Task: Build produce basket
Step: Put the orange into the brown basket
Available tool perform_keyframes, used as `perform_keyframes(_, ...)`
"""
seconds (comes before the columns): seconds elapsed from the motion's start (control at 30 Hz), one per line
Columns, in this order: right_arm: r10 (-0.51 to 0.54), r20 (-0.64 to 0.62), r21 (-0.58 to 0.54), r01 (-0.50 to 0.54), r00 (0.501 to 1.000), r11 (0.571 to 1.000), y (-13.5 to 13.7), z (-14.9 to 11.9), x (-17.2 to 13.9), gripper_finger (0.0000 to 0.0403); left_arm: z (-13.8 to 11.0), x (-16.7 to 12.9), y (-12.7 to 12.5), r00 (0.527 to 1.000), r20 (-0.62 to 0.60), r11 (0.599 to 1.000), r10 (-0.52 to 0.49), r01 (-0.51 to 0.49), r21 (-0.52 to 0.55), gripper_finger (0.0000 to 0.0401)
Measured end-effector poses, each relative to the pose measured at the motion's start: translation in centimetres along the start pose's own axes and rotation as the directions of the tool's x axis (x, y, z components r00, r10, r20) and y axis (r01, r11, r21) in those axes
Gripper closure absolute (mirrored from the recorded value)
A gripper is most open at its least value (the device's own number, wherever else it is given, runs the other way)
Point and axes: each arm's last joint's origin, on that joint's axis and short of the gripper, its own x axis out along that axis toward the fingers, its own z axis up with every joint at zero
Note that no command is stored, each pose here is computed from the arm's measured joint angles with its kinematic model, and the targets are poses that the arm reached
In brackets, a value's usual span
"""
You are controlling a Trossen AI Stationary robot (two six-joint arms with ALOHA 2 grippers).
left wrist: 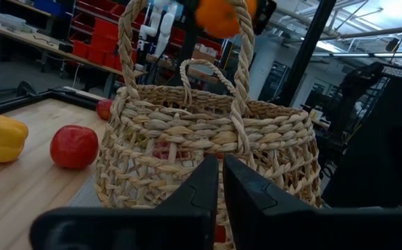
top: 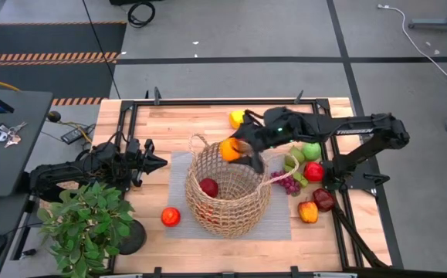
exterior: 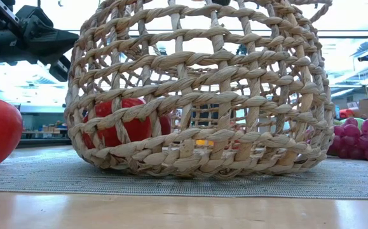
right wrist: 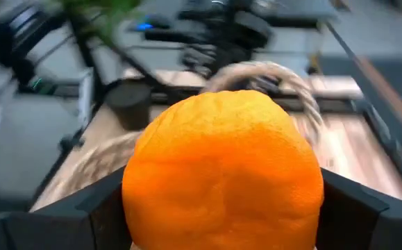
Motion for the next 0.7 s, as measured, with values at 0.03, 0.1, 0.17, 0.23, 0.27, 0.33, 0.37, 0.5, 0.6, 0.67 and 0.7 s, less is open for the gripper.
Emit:
perform_keyframes(0.03,-0.025,0.002,0.062,0.025,1.0,0.998,-0.2,-0.1,0.6,0.0064,0.0,0.0,0.0,1.0,-0.001,1.0,0.0,0.0,0.0,0.0373)
perform_keyframes(0.1,-0.043,-0.03,0.17,0.048,0.999,0.984,-0.4,-0.8,2.2,0.0064,0.0,0.0,0.0,1.0,0.002,1.0,-0.001,0.001,0.001,0.0372)
perform_keyframes(0.17,-0.043,-0.054,0.243,0.055,0.998,0.968,-0.6,-1.6,3.9,0.0064,0.0,0.0,0.0,1.0,-0.003,1.0,0.001,-0.001,0.0,0.0369)
perform_keyframes(0.23,-0.043,-0.081,0.296,0.065,0.996,0.953,-0.8,-2.4,5.4,0.0063,0.0,0.0,0.0,1.0,0.001,1.0,0.0,0.0,0.0,0.0367)
perform_keyframes(0.27,-0.042,-0.098,0.319,0.072,0.994,0.945,-0.9,-2.9,6.1,0.0063,0.0,0.0,0.0,1.0,-0.001,1.0,0.001,-0.001,0.0,0.0366)
perform_keyframes(0.33,-0.015,-0.136,0.351,0.062,0.991,0.934,-1.2,-3.7,7.2,0.0063,0.0,0.0,0.0,1.0,0.0,1.0,0.0,0.0,0.001,0.0365)
perform_keyframes(0.37,0.013,-0.164,0.362,0.048,0.986,0.931,-1.3,-4.0,7.7,0.0062,0.0,0.0,0.0,1.0,0.0,1.0,0.001,-0.001,0.0,0.0366)
perform_keyframes(0.5,0.076,-0.264,0.371,0.029,0.961,0.928,-1.5,-4.6,8.6,0.0062,0.0,0.0,0.0,1.0,-0.001,1.0,0.0,0.0,0.0,0.0371)
perform_keyframes(0.6,0.078,-0.354,0.338,0.049,0.932,0.94,-1.7,-5.3,9.6,0.0062,0.0,0.0,0.0,1.0,-0.001,1.0,0.0,0.0,0.001,0.0373)
perform_keyframes(0.67,0.077,-0.393,0.316,0.056,0.916,0.947,-1.8,-5.8,10.2,0.0062,0.0,0.0,0.0,1.0,0.0,1.0,0.0,0.0,0.0,0.0372)
perform_keyframes(0.7,0.079,-0.415,0.304,0.057,0.906,0.951,-1.8,-6.0,10.6,0.0062,0.0,0.0,0.0,1.0,-0.001,1.0,0.0,0.0,0.0,0.0371)
